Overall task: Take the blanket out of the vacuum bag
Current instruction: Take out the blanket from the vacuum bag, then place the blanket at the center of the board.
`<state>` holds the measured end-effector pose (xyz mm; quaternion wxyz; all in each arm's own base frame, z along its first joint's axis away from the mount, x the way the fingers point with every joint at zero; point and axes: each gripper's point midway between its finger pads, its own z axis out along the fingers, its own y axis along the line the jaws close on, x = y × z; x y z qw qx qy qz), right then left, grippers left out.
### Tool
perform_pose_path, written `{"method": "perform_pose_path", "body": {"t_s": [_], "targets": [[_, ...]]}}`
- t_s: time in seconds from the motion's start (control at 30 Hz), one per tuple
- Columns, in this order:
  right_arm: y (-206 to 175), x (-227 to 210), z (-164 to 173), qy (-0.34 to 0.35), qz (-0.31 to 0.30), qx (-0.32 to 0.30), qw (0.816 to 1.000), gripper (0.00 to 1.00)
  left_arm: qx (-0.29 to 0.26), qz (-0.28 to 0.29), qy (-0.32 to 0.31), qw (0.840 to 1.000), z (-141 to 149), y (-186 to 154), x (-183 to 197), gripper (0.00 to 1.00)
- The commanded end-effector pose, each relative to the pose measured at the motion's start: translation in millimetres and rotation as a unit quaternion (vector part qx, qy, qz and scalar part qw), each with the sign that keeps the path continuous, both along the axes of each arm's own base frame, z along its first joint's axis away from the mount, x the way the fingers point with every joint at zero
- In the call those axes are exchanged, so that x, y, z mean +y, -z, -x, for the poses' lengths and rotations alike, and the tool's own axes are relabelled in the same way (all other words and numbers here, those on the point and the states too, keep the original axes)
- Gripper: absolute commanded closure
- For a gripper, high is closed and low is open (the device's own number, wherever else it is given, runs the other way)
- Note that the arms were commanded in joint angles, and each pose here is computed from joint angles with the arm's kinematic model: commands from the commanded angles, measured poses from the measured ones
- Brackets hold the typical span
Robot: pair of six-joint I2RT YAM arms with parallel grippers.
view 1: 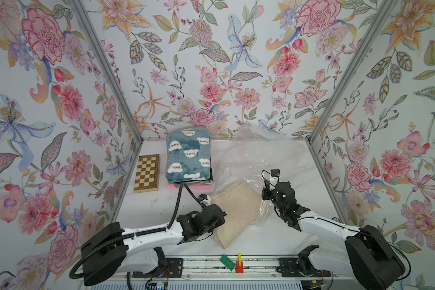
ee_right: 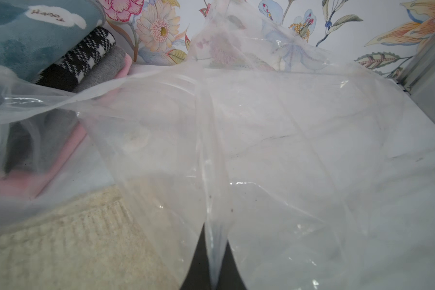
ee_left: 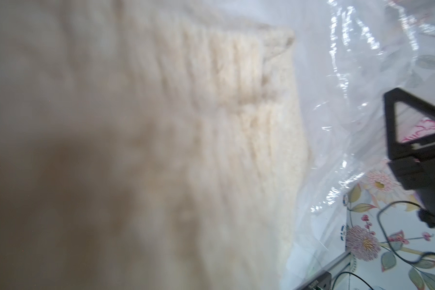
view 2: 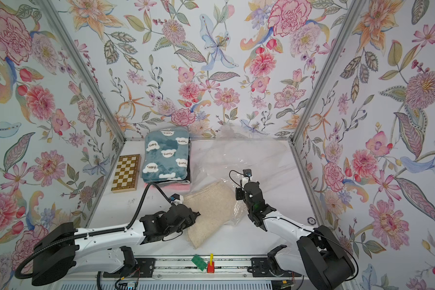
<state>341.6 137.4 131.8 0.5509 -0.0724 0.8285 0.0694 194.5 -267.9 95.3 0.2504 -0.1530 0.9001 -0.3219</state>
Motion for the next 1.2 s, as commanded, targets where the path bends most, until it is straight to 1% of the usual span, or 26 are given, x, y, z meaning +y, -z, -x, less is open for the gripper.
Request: {"method": "perform_pose_path", "body": {"t_s": [0.0,0.1,0.17,0.2,0.27,0.33,0.47,0.63,0.73,0.83,0.97,1.07,1.17], "targets": [[-5,-5,-8,0.021,-0.001,0.002,1.0,1.0,-0.018,-0.011,0.02,1.0,-1,-17,5,1.0],[-4,-7,-8,0.027,0.002,0.004,1.0,1.0,-0.033,0.006,0.052,0.998,-3,-46,-11,1.0],[-3,-10,-8,0.033,0.007,0.005,0.999,1.0,-0.043,0.026,0.054,0.997,-6,-69,-17,1.0],[-3,-10,-8,0.035,0.009,0.005,0.999,1.0,-0.048,0.043,0.048,0.997,-8,-80,-19,1.0],[-3,-11,-9,0.036,0.01,0.005,0.999,1.0,-0.061,0.094,0.033,0.993,-11,-111,-24,1.0],[-2,-10,-9,0.035,0.01,0.006,0.999,1.0,-0.069,0.128,0.009,0.989,-15,-135,-23,1.0],[-2,-10,-9,0.033,0.012,0.003,0.999,1.0,-0.081,0.166,-0.044,0.982,-26,-172,-15,1.0],[-5,-10,-8,0.031,0.011,-0.004,0.999,1.0,-0.097,0.243,-0.089,0.961,-40,-214,-20,1.0],[-6,-10,-7,0.03,0.011,-0.007,0.999,1.0,-0.118,0.256,-0.088,0.955,-47,-247,-27,1.0],[-6,-8,-7,0.028,0.014,-0.008,0.999,1.0,-0.136,0.256,-0.093,0.952,-54,-280,-31,1.0],[-9,-7,-6,0.026,0.017,-0.013,0.999,1.0,-0.171,0.274,-0.099,0.941,-63,-319,-36,1.0],[-8,-7,-6,0.026,0.018,-0.014,0.999,1.0,-0.192,0.255,-0.102,0.942,-67,-338,-34,1.0],[-8,-6,-6,0.024,0.018,-0.016,0.999,1.0,-0.223,0.24,-0.111,0.938,-72,-357,-24,1.0]]}}
